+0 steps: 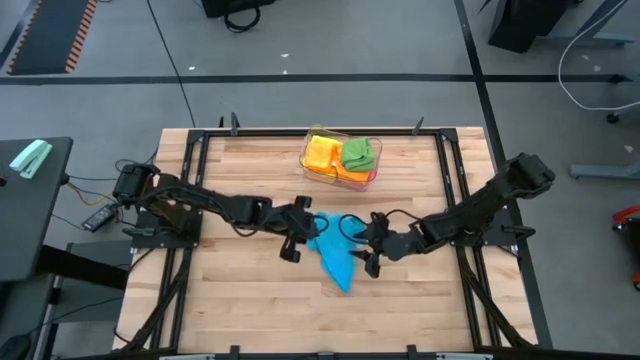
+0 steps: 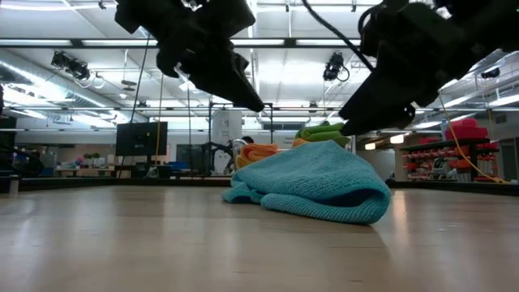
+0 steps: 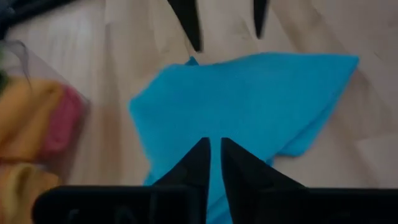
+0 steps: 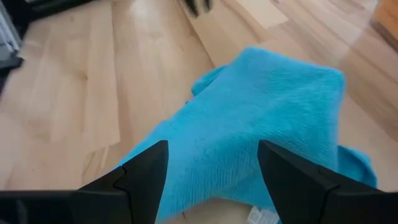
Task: Fold microfiber towels
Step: Fold the blue microfiber cloth
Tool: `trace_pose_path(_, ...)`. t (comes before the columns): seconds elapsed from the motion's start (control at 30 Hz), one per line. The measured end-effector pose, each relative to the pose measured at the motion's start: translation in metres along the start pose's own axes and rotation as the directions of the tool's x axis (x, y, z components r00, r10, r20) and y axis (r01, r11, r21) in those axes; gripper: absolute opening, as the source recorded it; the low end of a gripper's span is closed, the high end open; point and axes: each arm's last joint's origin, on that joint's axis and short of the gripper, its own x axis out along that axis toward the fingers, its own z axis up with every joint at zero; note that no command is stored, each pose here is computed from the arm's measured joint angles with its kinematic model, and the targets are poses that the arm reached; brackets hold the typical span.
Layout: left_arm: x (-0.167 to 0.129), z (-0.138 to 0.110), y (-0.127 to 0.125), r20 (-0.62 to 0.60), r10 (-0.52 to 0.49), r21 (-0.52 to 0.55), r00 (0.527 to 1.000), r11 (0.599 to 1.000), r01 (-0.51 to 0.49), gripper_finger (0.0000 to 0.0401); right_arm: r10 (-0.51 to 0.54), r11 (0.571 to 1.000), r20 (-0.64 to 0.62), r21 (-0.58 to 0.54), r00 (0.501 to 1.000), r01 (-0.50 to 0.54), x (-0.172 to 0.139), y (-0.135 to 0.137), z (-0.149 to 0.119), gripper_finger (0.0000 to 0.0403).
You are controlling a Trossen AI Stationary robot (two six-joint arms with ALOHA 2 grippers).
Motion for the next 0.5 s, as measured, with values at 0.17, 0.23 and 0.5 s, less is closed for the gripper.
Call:
trace_pose_path(0.17, 0.001, -0.001, 0.006, 0.002, 0.02, 0.128, 1.0, 0.992, -0.02, 0.0076, -0.008, 1.0, -0.022, -0.023, 1.0, 0.007, 0.016, 0.013, 0.0, 0.0257)
trace_pose_path(0.23, 0.001, -0.001, 0.006, -0.004, 0.021, 0.145, 1.0, 0.989, -0.021, 0.0083, -0.009, 1.0, -0.026, -0.028, 1.0, 0.009, 0.024, 0.019, 0.002, 0.0257)
trace_pose_path(0.5, -0.015, -0.006, 0.006, -0.09, -0.002, 0.115, 0.996, 0.993, 0.013, 0.006, -0.037, 0.987, -0.082, -0.157, 0.996, 0.024, 0.046, 0.041, 0.014, 0.0257)
